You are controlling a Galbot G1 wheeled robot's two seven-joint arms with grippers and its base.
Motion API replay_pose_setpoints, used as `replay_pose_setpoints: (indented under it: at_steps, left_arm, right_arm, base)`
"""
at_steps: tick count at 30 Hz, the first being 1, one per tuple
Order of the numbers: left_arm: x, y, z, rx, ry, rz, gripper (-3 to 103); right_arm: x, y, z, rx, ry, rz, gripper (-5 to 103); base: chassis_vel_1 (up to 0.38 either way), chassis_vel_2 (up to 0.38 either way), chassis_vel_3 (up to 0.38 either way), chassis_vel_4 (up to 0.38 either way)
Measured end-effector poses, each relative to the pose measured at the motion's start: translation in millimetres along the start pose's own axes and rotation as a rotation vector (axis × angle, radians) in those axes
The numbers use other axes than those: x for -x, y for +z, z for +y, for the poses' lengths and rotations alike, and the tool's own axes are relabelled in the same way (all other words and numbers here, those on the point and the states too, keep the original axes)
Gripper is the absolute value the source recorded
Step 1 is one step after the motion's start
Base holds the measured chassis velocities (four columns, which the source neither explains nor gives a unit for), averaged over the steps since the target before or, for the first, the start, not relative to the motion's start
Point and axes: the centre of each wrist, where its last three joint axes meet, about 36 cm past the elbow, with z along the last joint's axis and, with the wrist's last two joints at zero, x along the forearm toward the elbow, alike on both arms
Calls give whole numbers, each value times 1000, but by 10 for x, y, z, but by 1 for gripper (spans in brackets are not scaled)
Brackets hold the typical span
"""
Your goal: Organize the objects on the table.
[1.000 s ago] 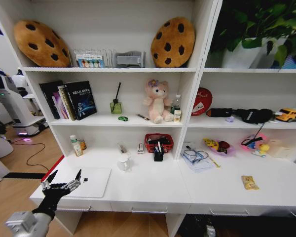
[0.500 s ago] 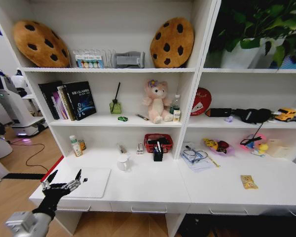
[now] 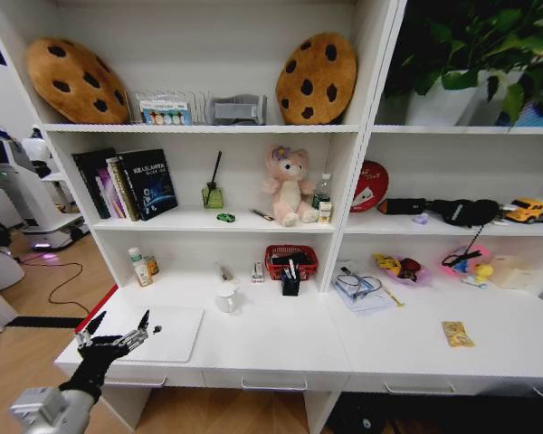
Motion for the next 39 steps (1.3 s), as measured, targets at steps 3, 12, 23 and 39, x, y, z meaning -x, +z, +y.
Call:
replay_pose_setpoints:
  at_steps: [3, 12, 23, 39]
  left_arm:
    - [0, 0, 0, 0, 0, 0, 100]
    - [0, 0, 0, 0, 0, 0, 100]
    - [0, 0, 0, 0, 0, 0, 100]
    - [0, 0, 0, 0, 0, 0, 100]
  right_arm:
    - [121, -487, -108, 22, 5, -98, 100]
    - [675, -1307, -150, 13, -25, -213, 100]
    - [1246, -1371, 241, 18, -129, -119, 100]
    - [1570, -1189, 878, -234, -346, -9, 100]
  base:
    - [0, 0, 0, 0]
    - [-50, -58, 51, 53]
    - [-200, -193, 193, 208]
    - [-4, -8, 21, 9]
